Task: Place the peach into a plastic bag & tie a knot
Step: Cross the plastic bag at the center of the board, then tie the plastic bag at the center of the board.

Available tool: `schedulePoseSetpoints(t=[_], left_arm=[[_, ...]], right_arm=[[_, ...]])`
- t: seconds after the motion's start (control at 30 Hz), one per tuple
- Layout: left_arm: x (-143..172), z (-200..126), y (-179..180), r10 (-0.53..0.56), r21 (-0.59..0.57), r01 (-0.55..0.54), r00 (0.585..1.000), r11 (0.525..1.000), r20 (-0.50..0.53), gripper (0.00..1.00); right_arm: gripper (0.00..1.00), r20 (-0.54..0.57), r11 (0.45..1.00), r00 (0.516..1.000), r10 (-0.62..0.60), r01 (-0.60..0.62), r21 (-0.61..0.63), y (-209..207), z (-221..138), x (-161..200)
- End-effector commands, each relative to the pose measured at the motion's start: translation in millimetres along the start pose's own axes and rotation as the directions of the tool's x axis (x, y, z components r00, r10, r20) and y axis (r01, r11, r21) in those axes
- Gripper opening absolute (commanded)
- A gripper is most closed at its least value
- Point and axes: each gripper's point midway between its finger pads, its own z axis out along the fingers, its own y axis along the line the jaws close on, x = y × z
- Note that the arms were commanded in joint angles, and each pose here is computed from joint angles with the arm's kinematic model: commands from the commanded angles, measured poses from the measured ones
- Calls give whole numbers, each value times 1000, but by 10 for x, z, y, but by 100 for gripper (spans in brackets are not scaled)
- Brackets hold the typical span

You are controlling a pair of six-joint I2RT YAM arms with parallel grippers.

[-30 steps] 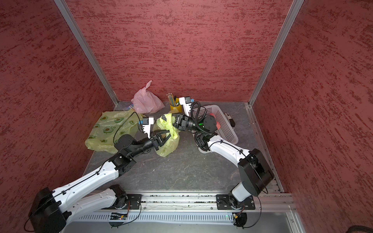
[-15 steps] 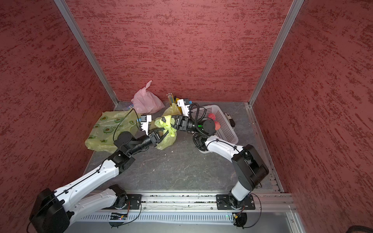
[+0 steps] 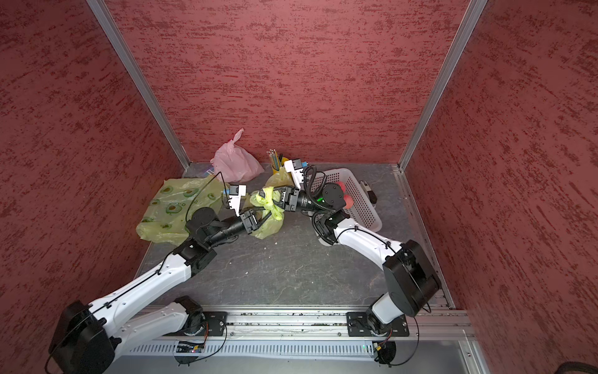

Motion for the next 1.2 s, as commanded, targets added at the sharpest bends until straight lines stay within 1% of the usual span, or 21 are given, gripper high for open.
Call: schedulePoseSetpoints(t=[0.0, 0.17, 0.23, 0.33, 0.43, 0.5, 0.57, 0.67, 0.87, 0.93, 1.03, 1.07, 1.17], left_arm=[[302, -14, 381, -70, -127, 57, 993, 990, -99, 29], [713, 21, 725, -128, -163, 105, 983, 981, -134, 26], [826, -2, 855, -137, -191, 112, 983, 975, -121, 27], [917, -34, 973, -149, -204, 126, 984, 971, -102, 27], [956, -48, 1020, -153, -215, 128, 983, 968, -103, 31], [955, -52, 1012, -151, -215, 125, 982, 969, -111, 36], [979, -79, 994, -156, -230, 122, 979, 965, -134, 47], [1011, -174, 967, -164, -260, 119, 974, 958, -157, 58], [1058, -461, 788, -175, -293, 109, 962, 950, -209, 74], [1028, -576, 676, -158, -291, 91, 963, 952, -217, 77], [901, -752, 534, -133, -302, 68, 971, 951, -201, 77], [834, -795, 474, -123, -297, 63, 974, 953, -188, 75], [558, -869, 262, -115, -244, 82, 986, 966, -123, 61]], right_arm=[[0, -15, 998, 998, -57, 57, 10, -98, -73, 42], [0, -50, 1000, 999, 7, -6, 13, -488, -126, 312], [0, -51, 999, 998, 42, -41, 24, -656, -184, 454], [0, -56, 995, 994, 90, -87, 44, -865, -257, 636], [0, -64, 992, 991, 114, -110, 65, -1017, -294, 737], [0, -69, 990, 990, 123, -118, 71, -1077, -301, 769], [0, -65, 990, 990, 126, -121, 76, -1122, -317, 767], [0, -58, 990, 991, 123, -119, 81, -1153, -343, 734], [0, -57, 990, 992, 115, -110, 87, -1188, -364, 683], [0, -58, 990, 992, 116, -111, 85, -1196, -361, 686], [0, -60, 990, 991, 117, -112, 82, -1205, -355, 686], [0, -59, 990, 991, 116, -111, 82, -1204, -356, 685], [0, -62, 991, 991, 115, -110, 80, -1195, -353, 683]])
